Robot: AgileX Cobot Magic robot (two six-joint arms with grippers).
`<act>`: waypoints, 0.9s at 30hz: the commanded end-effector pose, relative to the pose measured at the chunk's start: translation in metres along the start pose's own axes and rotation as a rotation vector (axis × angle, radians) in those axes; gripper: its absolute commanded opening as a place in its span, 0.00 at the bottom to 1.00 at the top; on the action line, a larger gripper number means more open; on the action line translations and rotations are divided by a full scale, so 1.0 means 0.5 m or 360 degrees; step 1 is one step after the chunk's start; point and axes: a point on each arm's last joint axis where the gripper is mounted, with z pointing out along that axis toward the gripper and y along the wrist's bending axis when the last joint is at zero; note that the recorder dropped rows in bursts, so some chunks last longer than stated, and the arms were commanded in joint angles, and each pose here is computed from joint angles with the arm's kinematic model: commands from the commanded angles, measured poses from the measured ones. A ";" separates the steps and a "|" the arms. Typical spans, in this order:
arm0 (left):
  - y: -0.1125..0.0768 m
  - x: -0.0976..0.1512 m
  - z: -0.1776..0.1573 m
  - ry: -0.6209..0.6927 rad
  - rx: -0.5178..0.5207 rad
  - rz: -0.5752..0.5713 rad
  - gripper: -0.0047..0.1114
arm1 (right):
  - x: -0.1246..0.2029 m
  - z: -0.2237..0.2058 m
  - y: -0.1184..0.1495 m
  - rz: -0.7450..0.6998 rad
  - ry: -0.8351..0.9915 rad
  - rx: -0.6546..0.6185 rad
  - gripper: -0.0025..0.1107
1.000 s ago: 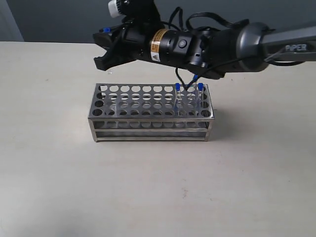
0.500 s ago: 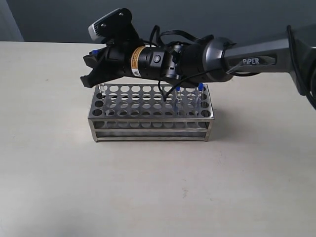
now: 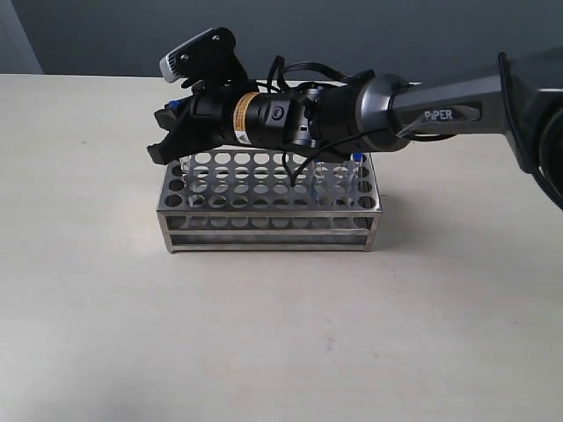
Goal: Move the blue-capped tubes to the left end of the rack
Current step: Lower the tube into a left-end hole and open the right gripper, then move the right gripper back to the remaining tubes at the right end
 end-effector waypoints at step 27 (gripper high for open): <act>-0.001 0.001 0.000 -0.0007 0.0018 -0.0008 0.04 | -0.162 -0.175 -0.064 -0.0186 0.0257 0.0656 0.27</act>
